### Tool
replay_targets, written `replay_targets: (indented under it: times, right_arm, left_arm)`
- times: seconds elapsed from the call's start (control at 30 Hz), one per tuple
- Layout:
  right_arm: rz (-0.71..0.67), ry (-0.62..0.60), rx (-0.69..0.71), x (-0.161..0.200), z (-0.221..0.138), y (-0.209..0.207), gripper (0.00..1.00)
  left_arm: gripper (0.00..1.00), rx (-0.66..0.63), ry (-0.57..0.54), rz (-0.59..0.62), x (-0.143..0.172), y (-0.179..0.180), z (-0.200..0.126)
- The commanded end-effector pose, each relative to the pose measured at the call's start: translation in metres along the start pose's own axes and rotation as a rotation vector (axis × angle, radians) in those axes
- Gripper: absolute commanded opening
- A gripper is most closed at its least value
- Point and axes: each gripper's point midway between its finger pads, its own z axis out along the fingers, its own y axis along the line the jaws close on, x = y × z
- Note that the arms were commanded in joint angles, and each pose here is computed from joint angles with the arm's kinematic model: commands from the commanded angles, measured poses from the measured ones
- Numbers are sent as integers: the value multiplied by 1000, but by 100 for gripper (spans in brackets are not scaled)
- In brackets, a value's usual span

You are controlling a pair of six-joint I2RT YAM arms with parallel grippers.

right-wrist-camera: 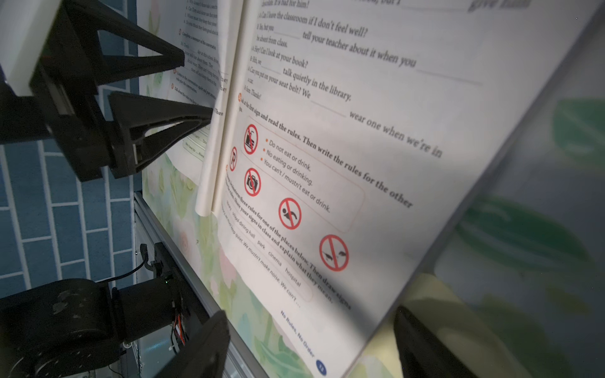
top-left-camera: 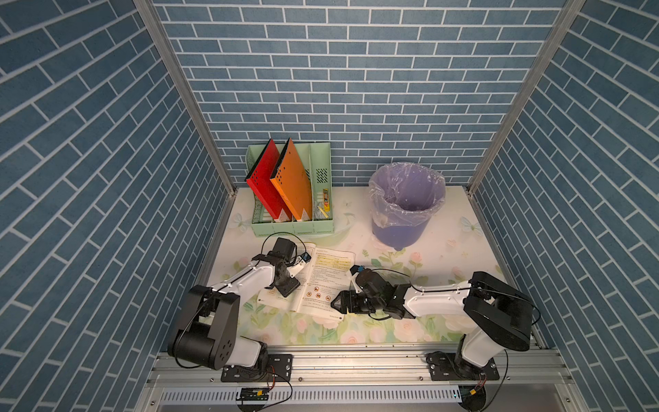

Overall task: Peel off the used sticky note
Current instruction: Turn the page of the book at the center of the board.

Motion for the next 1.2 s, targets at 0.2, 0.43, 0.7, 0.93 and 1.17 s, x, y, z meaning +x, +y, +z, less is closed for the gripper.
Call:
replay_targets:
  times: [0.2,0.43,0.7,0.93,1.17]
  right_arm:
    - [-7,-13,-96,-8,1,25,77]
    - [-28,-15,-91,-9,-4,30,75]
    - [-33,14,-96,-8,4,31,74]
    - [-40,19,-133,-9,6,40,73]
    - [-41,21,-174,-10,6,49,72]
  left_arm:
    - [65,67,8,17,6,-19,5]
    - [65,73,12,11,7,-21,8]
    - [65,77,2,13,5,-21,7]
    - [65,85,-7,15,5,-24,7]
    - [65,94,-17,15,6,-28,7]
